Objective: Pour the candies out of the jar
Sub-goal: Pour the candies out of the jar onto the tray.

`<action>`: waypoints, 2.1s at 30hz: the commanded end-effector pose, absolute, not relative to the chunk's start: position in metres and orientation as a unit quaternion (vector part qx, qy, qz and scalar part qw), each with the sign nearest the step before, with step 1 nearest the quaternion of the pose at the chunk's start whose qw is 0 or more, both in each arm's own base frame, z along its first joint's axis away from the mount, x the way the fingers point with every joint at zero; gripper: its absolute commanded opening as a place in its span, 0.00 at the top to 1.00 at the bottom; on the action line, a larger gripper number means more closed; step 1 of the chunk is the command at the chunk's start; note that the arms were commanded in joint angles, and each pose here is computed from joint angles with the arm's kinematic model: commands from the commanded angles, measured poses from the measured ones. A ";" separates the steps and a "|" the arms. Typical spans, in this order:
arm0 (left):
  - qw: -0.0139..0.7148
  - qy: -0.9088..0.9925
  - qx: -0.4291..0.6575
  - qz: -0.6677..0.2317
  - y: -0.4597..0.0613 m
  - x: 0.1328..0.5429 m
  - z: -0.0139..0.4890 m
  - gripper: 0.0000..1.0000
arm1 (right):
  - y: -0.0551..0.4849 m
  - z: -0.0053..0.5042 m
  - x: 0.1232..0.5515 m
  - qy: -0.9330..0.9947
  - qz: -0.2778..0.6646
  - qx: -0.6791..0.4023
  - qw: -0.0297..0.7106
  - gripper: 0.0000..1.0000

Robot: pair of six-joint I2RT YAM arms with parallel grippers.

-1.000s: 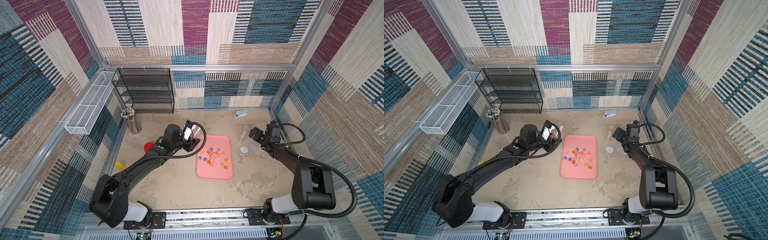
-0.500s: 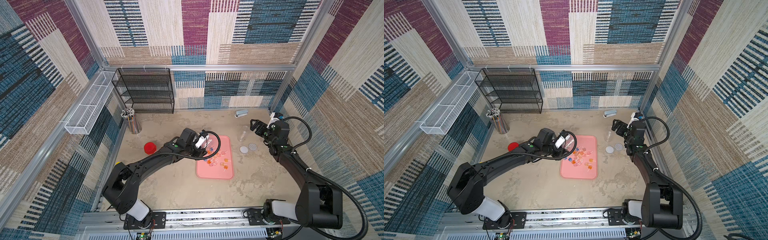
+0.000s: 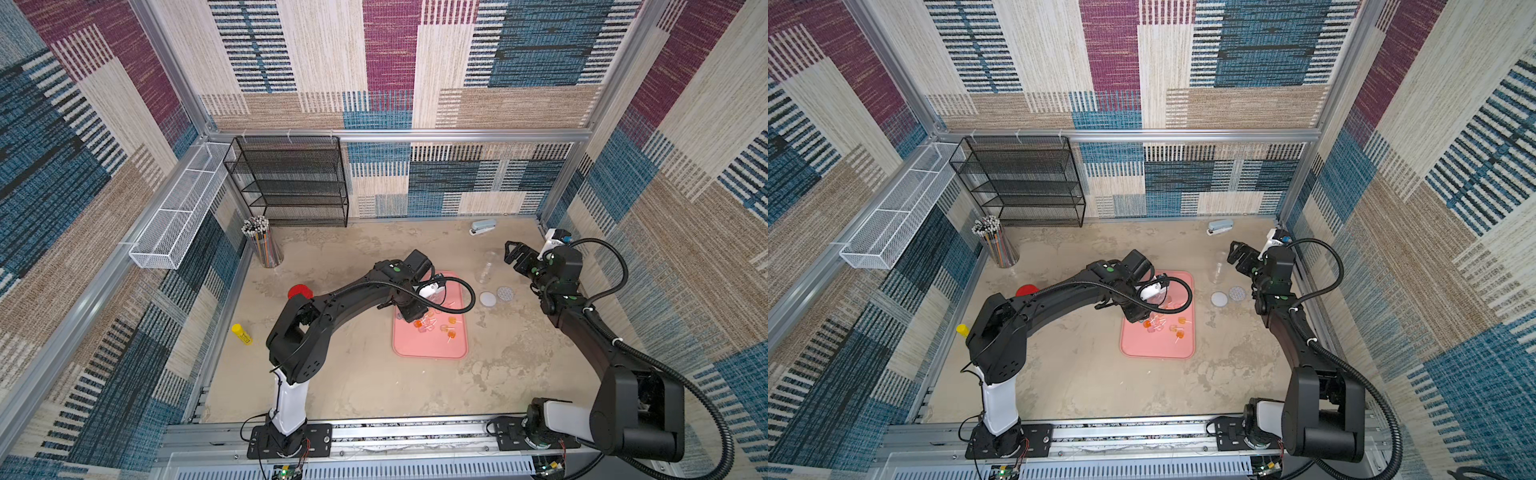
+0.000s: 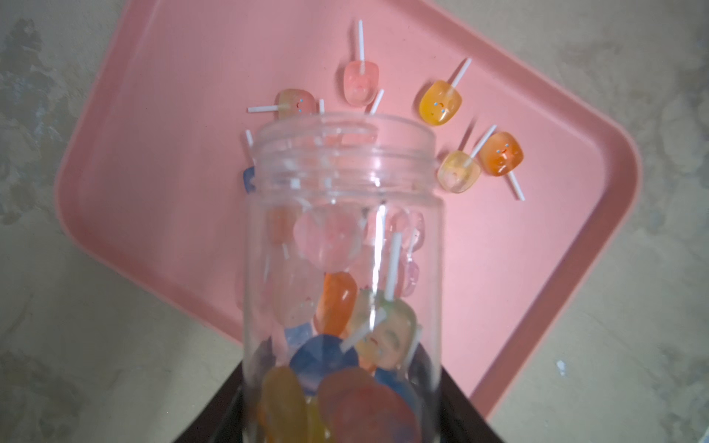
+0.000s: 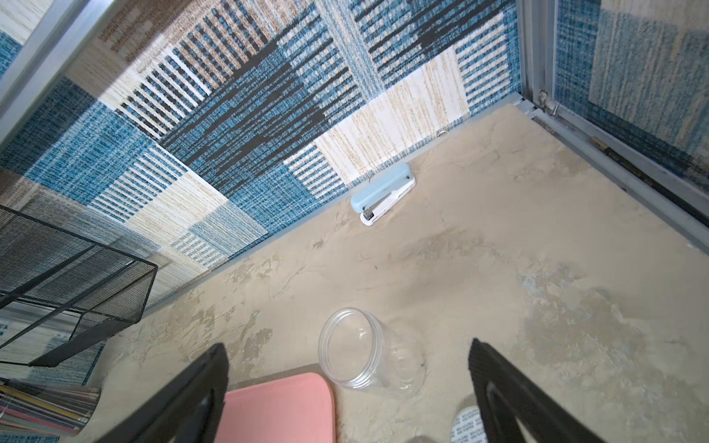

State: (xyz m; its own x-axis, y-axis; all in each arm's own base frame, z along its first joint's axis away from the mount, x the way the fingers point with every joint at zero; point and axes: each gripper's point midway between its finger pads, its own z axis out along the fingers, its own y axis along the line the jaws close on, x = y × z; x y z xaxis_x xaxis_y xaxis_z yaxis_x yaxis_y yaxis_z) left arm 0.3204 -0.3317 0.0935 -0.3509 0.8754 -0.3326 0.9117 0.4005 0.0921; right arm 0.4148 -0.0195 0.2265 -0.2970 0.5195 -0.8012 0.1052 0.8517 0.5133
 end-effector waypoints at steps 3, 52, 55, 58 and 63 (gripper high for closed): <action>0.133 0.795 0.587 0.073 -0.312 0.341 0.091 1.00 | -0.019 0.242 0.415 0.765 0.195 0.195 0.582 0.00; 0.077 0.590 0.730 0.337 -0.271 0.344 0.115 1.00 | -0.019 0.249 0.409 0.756 0.200 0.197 0.591 0.01; 0.087 0.564 0.732 0.373 -0.274 0.353 0.106 1.00 | -0.019 0.250 0.409 0.757 0.199 0.195 0.591 0.00; 0.087 0.540 0.729 0.411 -0.273 0.357 0.101 1.00 | -0.020 0.251 0.407 0.755 0.197 0.196 0.594 0.00; 0.106 0.539 0.726 0.414 -0.273 0.352 0.118 1.00 | -0.019 0.251 0.408 0.755 0.199 0.196 0.593 0.00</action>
State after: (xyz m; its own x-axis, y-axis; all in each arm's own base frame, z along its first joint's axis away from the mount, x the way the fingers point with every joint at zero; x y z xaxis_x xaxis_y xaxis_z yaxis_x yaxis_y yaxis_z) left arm 0.3460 -0.2701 0.1002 0.0945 0.8702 0.4835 0.7408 -0.3859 0.5498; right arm 0.4063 -0.0198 0.2439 -0.2427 0.5356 -0.8088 0.0789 0.8419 0.5338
